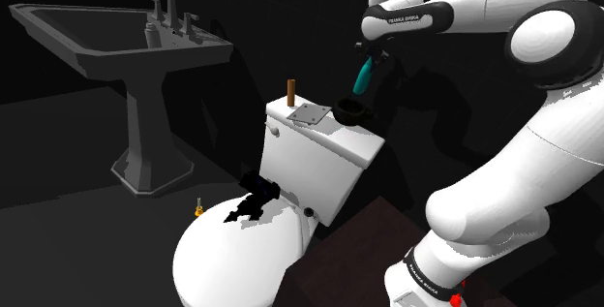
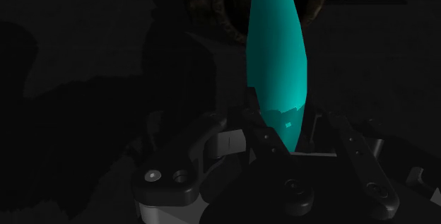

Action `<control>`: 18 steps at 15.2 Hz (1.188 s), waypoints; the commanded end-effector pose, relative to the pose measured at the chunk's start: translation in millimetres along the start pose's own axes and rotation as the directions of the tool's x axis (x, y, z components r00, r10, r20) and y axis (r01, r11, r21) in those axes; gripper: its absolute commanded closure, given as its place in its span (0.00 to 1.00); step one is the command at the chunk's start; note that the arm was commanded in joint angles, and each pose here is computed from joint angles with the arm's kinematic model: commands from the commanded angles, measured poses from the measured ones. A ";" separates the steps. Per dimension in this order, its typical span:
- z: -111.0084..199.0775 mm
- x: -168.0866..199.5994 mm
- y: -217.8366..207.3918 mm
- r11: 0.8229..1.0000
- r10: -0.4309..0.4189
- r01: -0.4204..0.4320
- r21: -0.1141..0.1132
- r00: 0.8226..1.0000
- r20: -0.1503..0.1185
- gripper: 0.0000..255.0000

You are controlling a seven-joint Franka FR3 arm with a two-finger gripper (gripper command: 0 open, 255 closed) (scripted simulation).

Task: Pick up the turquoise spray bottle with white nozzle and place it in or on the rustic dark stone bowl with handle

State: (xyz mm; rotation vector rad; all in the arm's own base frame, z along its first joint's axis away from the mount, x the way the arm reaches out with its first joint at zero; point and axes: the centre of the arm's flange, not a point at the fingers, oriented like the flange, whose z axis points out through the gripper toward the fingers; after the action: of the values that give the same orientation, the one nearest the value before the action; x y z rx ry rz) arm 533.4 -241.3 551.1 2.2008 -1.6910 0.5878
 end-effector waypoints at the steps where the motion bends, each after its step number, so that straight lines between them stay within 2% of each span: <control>1: 11.2 5.5 -0.2 1.000 -0.001 0.001 0.000 1.000 -0.001 1.00; 12: 62.4 -23.5 0.3 1.000 -0.001 0.001 0.000 1.000 -0.001 1.00; 18: 62.4 -23.5 0.3 1.000 -0.001 0.001 0.000 1.000 -0.001 1.00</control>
State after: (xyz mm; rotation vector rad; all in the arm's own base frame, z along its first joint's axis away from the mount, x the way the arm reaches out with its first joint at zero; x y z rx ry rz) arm 536.3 -251.2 485.1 2.2010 -1.6899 0.5884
